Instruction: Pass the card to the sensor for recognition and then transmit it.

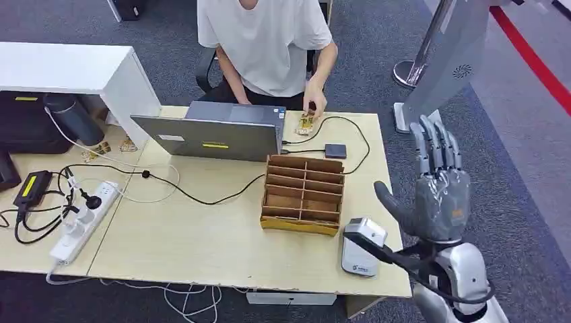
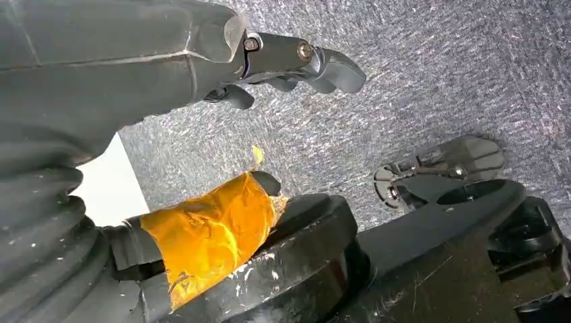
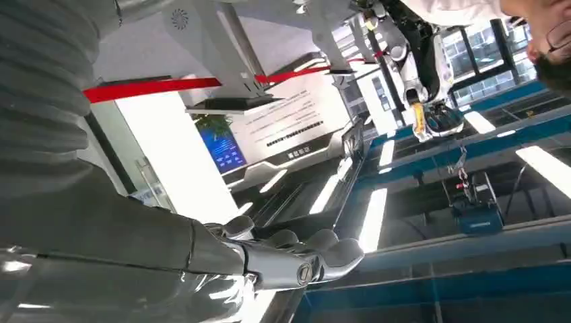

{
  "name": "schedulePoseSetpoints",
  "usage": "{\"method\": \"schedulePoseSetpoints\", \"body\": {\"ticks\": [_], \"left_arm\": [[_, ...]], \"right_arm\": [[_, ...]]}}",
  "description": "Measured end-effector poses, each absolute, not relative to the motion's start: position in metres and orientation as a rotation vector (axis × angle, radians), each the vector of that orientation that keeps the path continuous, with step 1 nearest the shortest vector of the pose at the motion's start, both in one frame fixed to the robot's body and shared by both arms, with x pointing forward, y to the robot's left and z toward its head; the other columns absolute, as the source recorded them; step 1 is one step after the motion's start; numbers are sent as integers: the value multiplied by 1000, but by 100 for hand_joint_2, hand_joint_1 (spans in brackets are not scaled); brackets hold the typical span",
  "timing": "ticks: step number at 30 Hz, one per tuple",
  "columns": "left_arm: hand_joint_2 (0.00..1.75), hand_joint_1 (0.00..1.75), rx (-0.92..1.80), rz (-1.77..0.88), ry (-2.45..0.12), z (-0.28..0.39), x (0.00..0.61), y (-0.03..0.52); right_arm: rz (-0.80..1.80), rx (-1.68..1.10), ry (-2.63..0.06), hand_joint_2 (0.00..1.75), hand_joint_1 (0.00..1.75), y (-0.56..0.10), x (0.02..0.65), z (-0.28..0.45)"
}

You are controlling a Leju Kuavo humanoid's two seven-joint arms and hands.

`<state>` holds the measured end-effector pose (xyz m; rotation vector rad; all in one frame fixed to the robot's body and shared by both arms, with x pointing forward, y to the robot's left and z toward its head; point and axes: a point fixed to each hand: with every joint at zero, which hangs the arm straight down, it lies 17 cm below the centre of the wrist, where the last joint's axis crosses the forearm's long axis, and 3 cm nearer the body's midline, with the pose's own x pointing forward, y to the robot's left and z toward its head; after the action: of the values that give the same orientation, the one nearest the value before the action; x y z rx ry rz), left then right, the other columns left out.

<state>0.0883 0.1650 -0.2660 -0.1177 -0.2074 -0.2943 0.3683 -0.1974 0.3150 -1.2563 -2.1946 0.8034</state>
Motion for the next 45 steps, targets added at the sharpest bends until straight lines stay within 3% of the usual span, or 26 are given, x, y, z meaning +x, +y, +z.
{"method": "schedulePoseSetpoints", "body": {"ticks": [12,33,45], "left_arm": [[175,0,-107,-268,-203,-267,87,168],[175,0,-79,-289,-156,-272,71,183],[175,0,-88,-322,-143,-272,68,184]], "right_arm": [[881,-1154,-2121,175,0,-195,299,266],[1156,-843,-1870,175,0,-149,322,151],[1269,-1097,-1825,175,0,-145,352,138]]}}
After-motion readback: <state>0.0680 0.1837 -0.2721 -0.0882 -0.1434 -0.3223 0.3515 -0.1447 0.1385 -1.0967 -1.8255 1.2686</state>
